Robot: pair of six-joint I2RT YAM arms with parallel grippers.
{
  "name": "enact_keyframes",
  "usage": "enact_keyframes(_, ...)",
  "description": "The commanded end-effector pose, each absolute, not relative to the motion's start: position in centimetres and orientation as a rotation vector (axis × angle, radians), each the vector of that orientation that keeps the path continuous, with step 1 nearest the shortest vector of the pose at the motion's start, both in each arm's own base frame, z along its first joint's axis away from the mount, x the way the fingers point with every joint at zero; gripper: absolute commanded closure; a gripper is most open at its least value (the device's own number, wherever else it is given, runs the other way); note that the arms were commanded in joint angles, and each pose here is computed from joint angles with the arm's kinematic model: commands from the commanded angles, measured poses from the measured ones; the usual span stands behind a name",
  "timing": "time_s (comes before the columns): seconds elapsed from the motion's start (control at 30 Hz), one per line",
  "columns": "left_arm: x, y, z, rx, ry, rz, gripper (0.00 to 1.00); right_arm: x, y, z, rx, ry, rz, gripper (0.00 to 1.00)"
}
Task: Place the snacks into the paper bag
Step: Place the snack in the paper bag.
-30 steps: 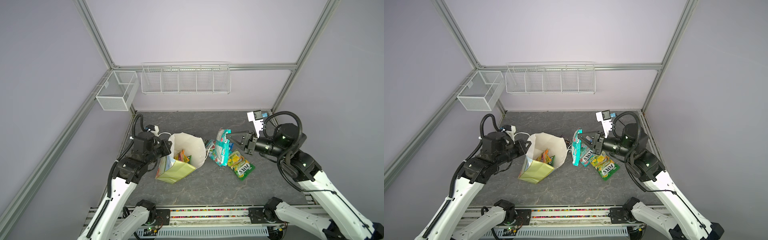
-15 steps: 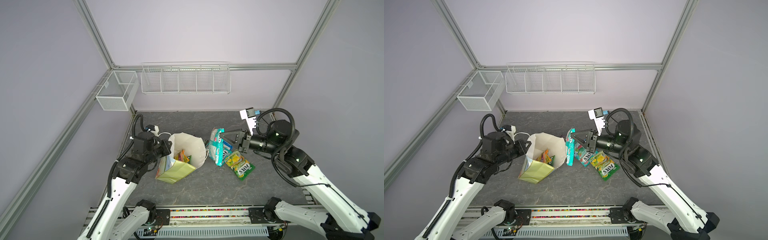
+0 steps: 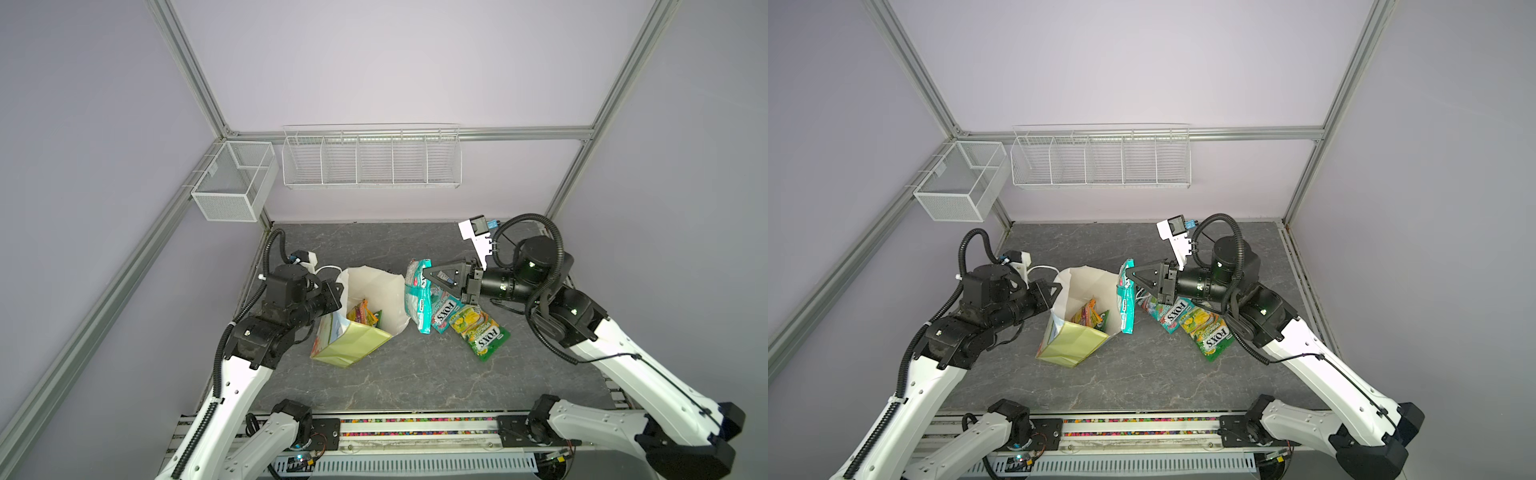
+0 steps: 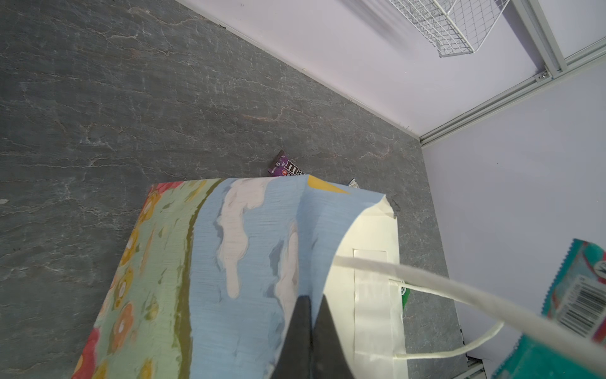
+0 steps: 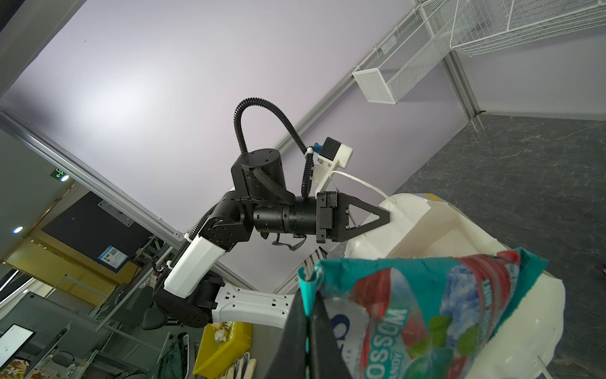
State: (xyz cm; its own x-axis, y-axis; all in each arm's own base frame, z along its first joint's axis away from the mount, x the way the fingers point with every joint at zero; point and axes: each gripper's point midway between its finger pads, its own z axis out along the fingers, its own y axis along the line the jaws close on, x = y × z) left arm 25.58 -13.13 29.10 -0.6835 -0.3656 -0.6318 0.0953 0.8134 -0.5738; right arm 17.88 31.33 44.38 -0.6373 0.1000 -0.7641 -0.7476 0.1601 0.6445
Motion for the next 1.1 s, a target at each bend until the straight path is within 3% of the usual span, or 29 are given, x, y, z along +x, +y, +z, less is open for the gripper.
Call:
enact_keyframes(0.0, 25.2, -13.3, 30.6, -0.176, 2.166, -0.780, 1.00, 17.3, 31.6, 47.6, -0.639, 1.625, 1.596, 0.93)
enact_keyframes(1.07, 24.7, -13.4, 30.5, -0.168, 2.161, -0.803, 1.00, 17.9, 38.3, 45.0, -0.670, 1.692, 1.716, 0.93)
